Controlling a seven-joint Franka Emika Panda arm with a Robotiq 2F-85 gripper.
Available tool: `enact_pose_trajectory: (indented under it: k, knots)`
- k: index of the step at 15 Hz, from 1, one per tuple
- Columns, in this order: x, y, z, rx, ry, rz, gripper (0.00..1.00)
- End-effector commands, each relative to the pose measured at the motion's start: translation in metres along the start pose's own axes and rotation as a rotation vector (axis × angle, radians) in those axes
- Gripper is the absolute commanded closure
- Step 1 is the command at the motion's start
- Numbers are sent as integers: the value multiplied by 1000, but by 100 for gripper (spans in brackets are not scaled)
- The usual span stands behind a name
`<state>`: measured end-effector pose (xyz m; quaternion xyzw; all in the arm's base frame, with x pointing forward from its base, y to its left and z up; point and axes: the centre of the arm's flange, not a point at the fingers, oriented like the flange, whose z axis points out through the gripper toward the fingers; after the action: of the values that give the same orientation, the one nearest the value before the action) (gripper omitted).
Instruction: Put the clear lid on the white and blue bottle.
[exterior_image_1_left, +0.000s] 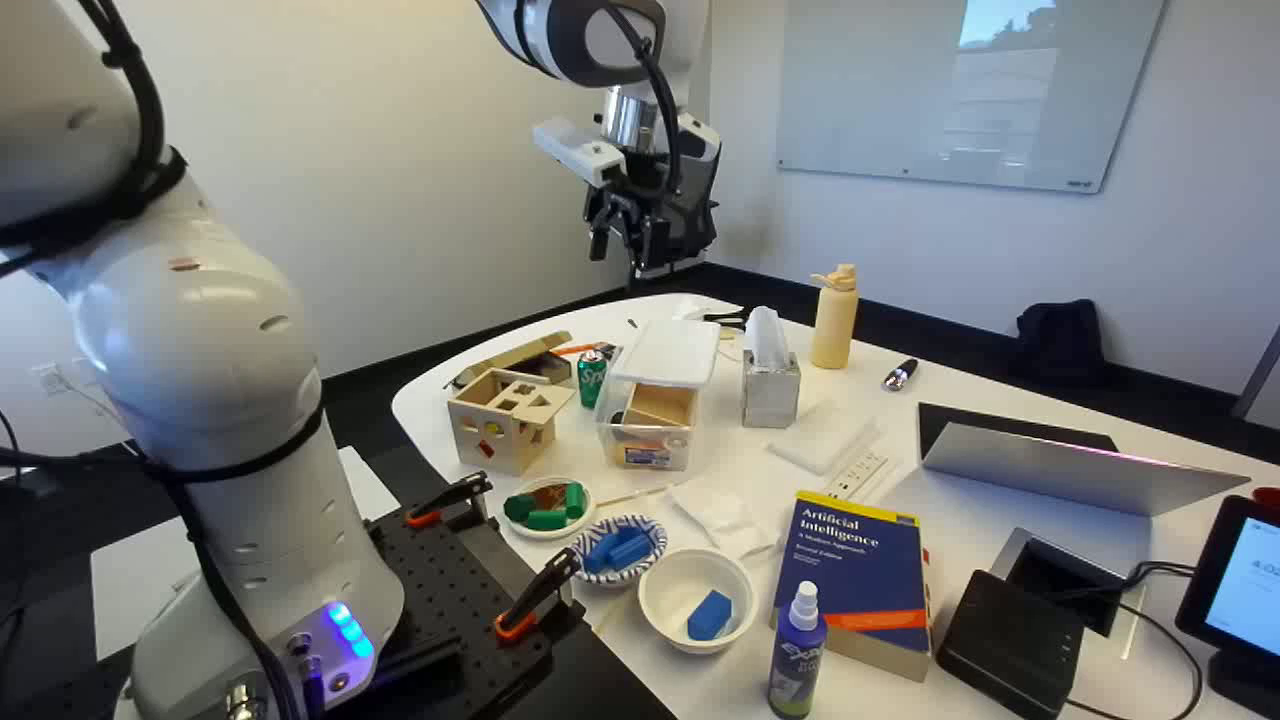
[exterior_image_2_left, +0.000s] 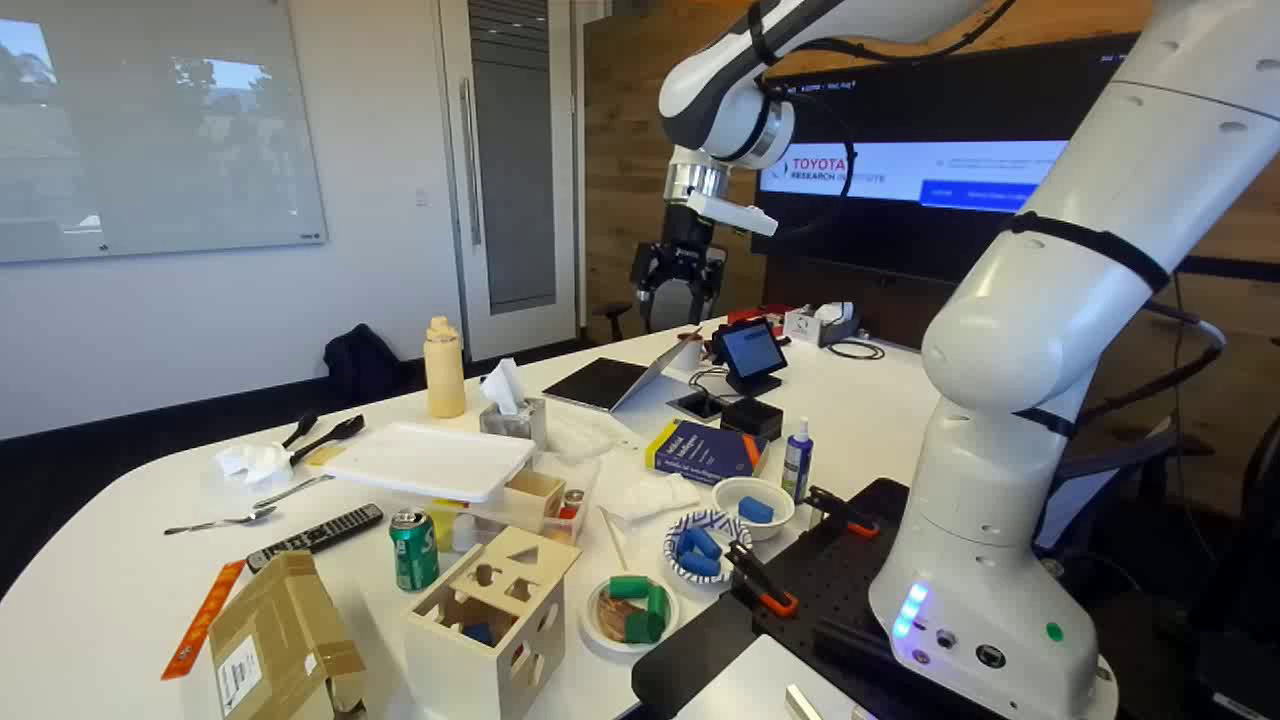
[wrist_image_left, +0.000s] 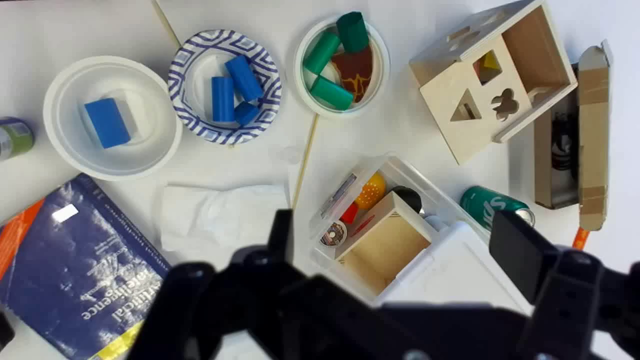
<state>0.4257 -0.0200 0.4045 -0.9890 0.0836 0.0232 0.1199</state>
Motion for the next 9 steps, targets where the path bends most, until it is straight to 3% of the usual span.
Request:
enact_pose_trajectory:
  k: [1,3,9]
  knots:
    - [0,0,0,0,0,0,0]
    - [0,0,0,0,0,0,0]
    - [66,5,95,-105,-33,62,0]
